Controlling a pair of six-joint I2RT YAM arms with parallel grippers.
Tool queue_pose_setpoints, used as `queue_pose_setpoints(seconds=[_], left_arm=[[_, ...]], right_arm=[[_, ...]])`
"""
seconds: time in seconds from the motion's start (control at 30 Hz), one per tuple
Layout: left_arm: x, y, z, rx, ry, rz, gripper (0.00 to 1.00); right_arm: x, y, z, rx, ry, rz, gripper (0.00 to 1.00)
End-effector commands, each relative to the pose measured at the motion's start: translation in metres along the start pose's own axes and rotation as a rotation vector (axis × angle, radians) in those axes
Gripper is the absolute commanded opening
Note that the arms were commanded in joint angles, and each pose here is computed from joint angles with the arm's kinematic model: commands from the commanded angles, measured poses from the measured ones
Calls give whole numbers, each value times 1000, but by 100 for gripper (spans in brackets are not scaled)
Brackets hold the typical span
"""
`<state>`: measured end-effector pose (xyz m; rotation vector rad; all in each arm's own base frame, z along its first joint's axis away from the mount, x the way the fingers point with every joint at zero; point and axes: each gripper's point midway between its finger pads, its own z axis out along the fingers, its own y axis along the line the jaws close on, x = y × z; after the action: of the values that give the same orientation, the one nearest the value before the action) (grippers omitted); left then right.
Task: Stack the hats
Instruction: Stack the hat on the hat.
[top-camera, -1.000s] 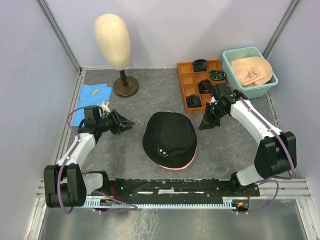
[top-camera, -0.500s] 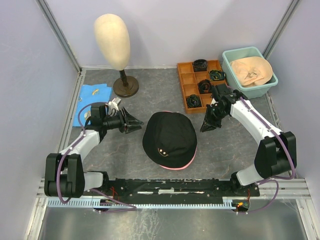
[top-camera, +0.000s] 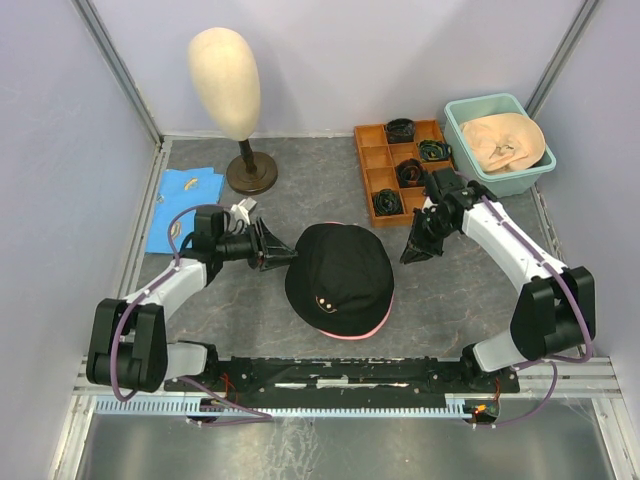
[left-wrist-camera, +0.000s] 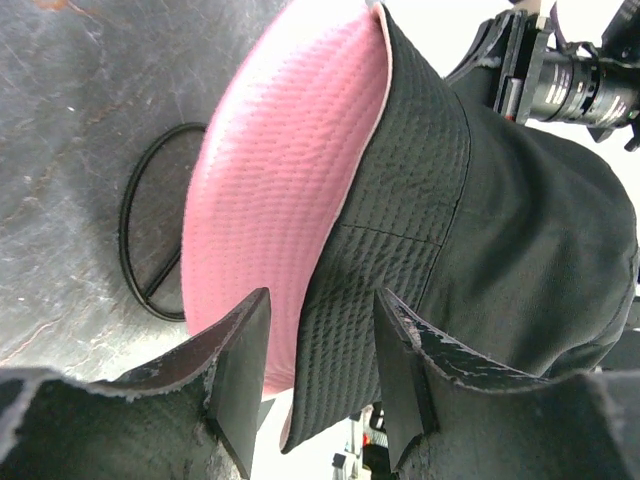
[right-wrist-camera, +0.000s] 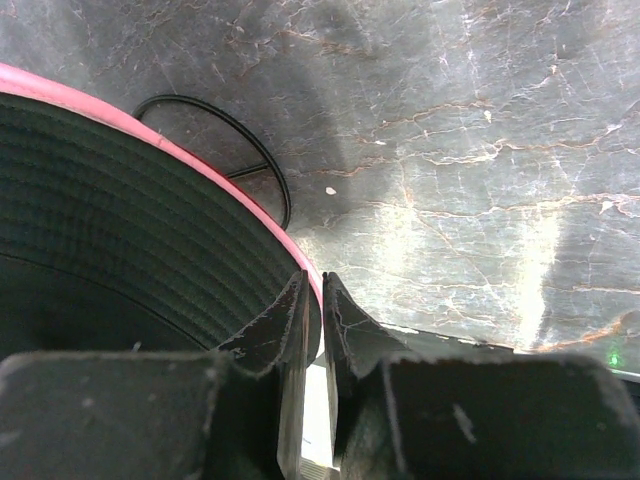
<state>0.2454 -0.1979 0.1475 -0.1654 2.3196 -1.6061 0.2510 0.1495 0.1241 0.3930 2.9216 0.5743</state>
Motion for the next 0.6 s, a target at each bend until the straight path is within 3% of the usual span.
queue_pose_setpoints(seconds=[0.0, 0.2, 0.3, 0.47, 0.57], left_arm=[[4, -16, 8, 45, 25, 32, 53], [7, -23, 11, 67, 28, 39, 52], [8, -21, 11, 62, 26, 33, 39], [10, -9, 14, 39, 16, 19, 6], [13, 9, 17, 4, 8, -8, 3]], right_arm=[[-4, 1, -7, -18, -45, 2, 18], [-3, -2, -5, -13, -40, 5, 18], [-1, -3, -4, -13, -36, 8, 18], [2, -4, -5, -24, -40, 12, 18], [6, -2, -10, -46, -49, 15, 18]])
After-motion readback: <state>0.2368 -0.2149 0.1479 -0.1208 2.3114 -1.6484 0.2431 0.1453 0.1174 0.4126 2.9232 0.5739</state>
